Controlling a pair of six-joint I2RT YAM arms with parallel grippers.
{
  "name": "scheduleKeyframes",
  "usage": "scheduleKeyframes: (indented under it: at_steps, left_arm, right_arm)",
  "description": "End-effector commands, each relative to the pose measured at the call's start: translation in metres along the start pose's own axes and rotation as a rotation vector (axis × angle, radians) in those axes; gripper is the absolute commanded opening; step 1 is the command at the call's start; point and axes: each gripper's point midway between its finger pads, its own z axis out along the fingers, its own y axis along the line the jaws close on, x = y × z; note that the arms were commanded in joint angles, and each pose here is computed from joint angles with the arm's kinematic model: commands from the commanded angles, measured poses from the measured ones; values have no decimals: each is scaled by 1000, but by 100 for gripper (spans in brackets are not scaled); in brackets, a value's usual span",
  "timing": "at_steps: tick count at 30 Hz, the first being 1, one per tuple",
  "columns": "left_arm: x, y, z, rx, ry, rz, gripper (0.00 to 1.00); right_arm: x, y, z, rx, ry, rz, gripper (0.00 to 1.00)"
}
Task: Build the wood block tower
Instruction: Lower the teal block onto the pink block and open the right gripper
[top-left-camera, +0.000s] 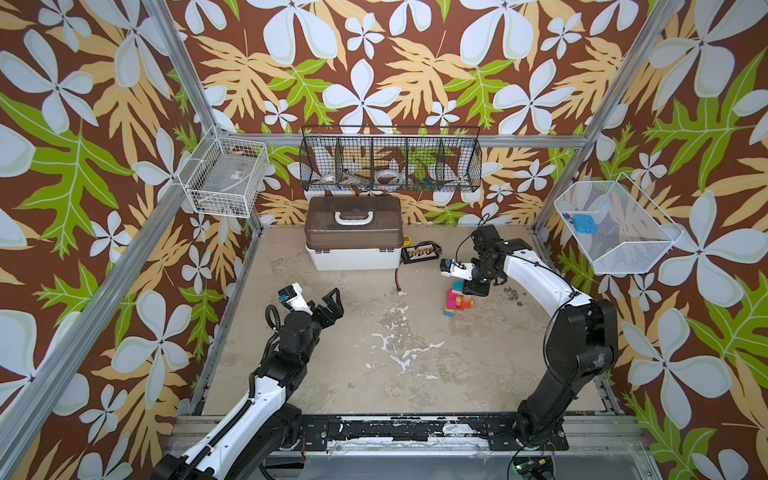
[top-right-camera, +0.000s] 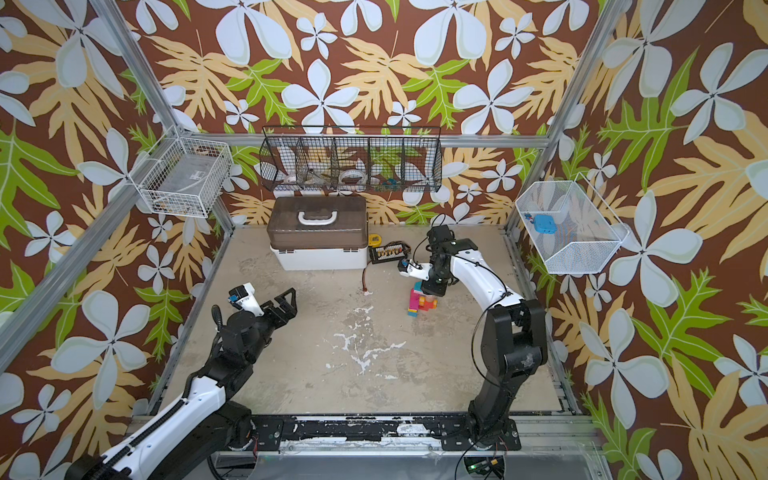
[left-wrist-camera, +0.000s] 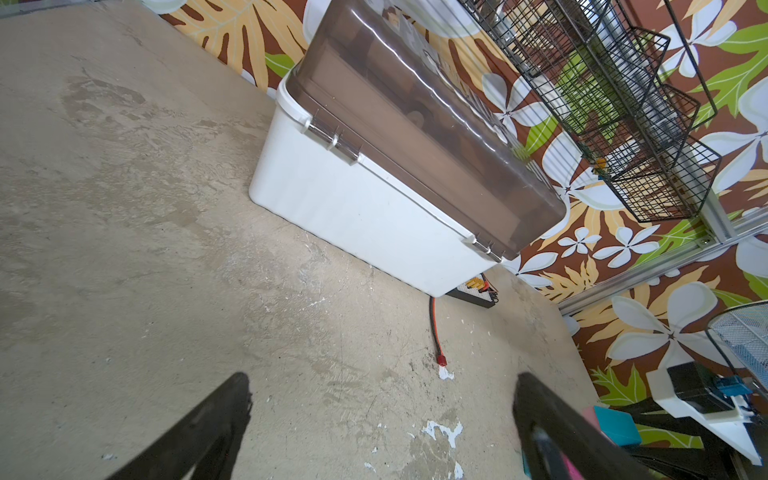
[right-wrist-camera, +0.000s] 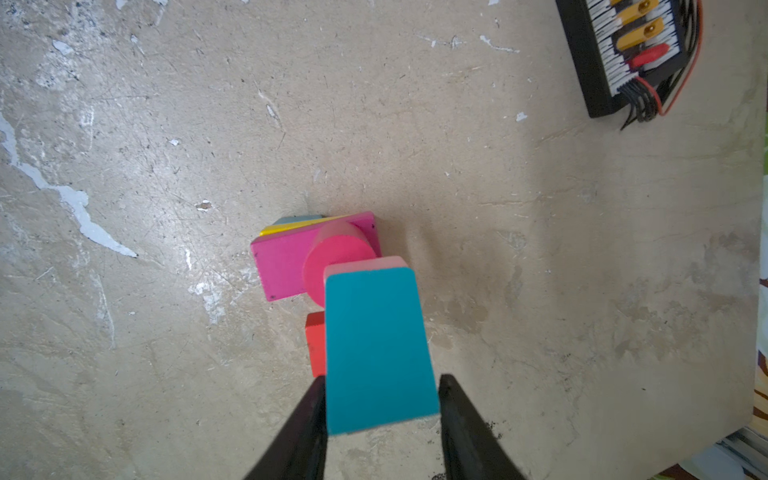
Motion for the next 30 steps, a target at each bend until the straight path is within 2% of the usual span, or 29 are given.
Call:
scheduleKeyframes:
  at_steps: [1,30]
  left_arm:
    - [-8,-7,0,23,-27,-4,100]
    - [-8,-7,0,23,-27,-4,100]
  right_arm:
    - [1,-1,-4,13,4,1,44]
    - [6,-4,-6,46,22,5,45]
